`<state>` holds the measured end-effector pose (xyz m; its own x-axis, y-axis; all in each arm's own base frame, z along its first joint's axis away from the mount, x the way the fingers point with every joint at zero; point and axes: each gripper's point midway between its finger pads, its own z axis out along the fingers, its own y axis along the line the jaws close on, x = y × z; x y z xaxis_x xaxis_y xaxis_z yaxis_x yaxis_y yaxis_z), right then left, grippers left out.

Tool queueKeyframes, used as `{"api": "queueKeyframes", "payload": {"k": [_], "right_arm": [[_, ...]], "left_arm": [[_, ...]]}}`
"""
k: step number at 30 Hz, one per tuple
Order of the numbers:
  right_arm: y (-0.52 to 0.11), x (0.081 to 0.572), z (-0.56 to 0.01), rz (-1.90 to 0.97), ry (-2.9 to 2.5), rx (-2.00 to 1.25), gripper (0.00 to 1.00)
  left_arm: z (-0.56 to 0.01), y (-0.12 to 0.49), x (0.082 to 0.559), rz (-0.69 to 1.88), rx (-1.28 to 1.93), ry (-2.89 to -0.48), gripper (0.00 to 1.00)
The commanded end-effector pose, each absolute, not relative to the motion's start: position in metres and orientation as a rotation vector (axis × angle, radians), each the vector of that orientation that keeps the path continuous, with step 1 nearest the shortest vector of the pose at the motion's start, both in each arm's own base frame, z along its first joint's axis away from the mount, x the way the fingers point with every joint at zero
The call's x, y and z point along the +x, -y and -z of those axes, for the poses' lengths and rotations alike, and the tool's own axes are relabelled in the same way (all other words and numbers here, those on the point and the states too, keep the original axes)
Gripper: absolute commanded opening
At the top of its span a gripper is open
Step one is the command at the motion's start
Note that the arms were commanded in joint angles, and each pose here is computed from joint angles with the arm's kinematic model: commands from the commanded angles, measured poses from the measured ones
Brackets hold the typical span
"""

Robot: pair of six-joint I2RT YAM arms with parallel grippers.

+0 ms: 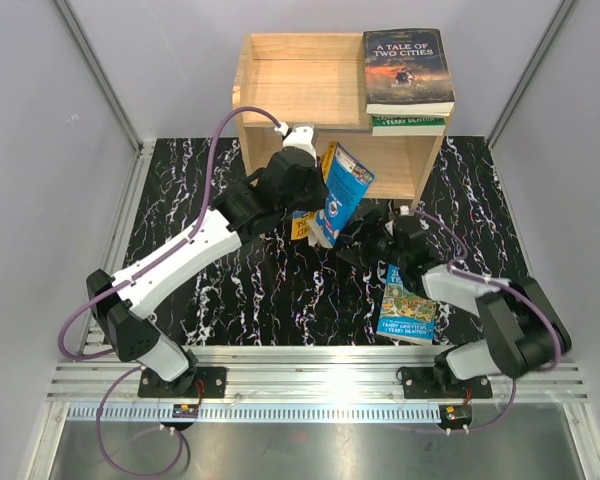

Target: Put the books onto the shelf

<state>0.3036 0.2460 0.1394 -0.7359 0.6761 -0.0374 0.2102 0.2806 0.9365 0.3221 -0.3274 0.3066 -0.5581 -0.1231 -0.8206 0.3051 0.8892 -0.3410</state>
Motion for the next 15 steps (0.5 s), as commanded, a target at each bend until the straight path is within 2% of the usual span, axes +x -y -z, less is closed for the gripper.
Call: {"api": "queueKeyframes", "payload": {"k": [1,2,6,7,8,10,12,15], "right_arm": [[-0.276,0.331,-0.2,-1.704,-1.939,0.643,0.84],[-0.28,0.334,-0.206,-1.735,-1.919,0.631,0.83],[-0.285,0.341,-0.206,-1.701,-1.936,0.618,0.82],[-0.285,0.341,-0.209,-1.693,-1.934,0.61,0.82],[-0.285,0.342,-0.211,-1.678,-1.938,0.599,0.82],[-0.285,0.344,-0.216,-1.674,-1.928,0.589,0.82],[-0.286,0.345,-0.217,-1.677,-1.928,0.59,0.81],[-0.285,0.345,-0.217,-1.68,-1.927,0.595,0.81]], "left_arm": [[-0.322,0.338,0.313,0.65,0.175,-2.076,0.0],[-0.322,0.34,0.313,0.659,0.177,-2.077,0.0],[-0.325,0.344,0.309,0.698,0.204,-2.069,0.36],[-0.322,0.345,0.307,0.707,0.212,-2.071,0.49],[-0.321,0.344,0.307,0.706,0.209,-2.074,0.57],[-0.314,0.343,0.305,0.69,0.22,-2.093,0.65],[-0.303,0.344,0.305,0.669,0.234,-2.125,0.66],[-0.287,0.348,0.306,0.644,0.263,-2.173,0.51]]}}
